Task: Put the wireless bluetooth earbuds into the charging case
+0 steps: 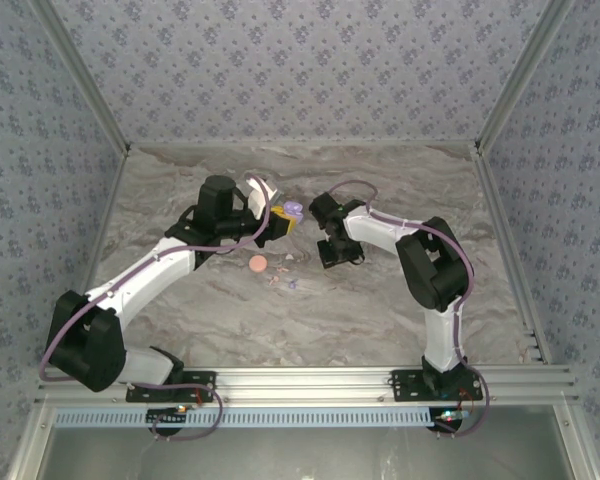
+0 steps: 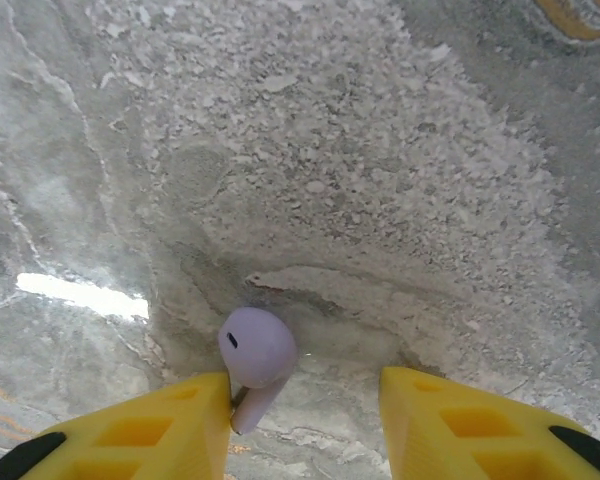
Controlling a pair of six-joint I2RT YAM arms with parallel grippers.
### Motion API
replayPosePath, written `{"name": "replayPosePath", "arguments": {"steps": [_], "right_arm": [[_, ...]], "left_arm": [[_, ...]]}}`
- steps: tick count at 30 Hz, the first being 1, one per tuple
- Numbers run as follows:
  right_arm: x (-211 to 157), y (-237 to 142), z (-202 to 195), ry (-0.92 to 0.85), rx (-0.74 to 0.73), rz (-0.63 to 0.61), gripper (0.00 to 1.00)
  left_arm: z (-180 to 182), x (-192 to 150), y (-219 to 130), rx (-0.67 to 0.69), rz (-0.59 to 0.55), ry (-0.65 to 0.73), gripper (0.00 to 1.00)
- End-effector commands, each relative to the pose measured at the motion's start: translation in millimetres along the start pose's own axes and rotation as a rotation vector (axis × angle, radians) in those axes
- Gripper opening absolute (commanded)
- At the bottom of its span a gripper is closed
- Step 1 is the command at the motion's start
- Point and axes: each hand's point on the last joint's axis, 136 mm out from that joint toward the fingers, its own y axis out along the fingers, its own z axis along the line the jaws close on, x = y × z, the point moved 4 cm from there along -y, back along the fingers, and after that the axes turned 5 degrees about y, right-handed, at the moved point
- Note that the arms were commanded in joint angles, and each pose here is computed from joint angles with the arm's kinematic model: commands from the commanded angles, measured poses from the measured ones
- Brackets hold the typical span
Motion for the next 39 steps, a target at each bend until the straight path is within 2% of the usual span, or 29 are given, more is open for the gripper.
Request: {"name": "replayPosePath", "arguments": {"steps": [1, 11, 20, 24, 33, 39], "right_arm": [[-14, -4, -15, -0.012, -0.079, 0.049, 0.42], [-11, -12, -17, -0.009, -0.081, 0.034, 0.41], [1, -31, 3, -0.003, 0.144, -0.007, 0.45], [6, -29, 7, -0.005, 0.188, 0.007, 0.45], [18, -18, 5, 0.021, 0.172, 0.029, 0.40], [20, -11, 1, 0.039, 0.103, 0.044, 0.38]], "left_arm": [[-5, 11, -2, -0.014, -0.034, 0.032, 0.13], [-5, 10, -2, -0.015, -0.031, 0.030, 0.13], [-5, 11, -4, -0.008, -0.035, 0.037, 0.13], [-5, 12, -5, -0.007, -0.036, 0.038, 0.13], [-5, 13, -6, -0.004, -0.041, 0.038, 0.13], [-6, 13, -7, -0.005, -0.040, 0.038, 0.13]]}}
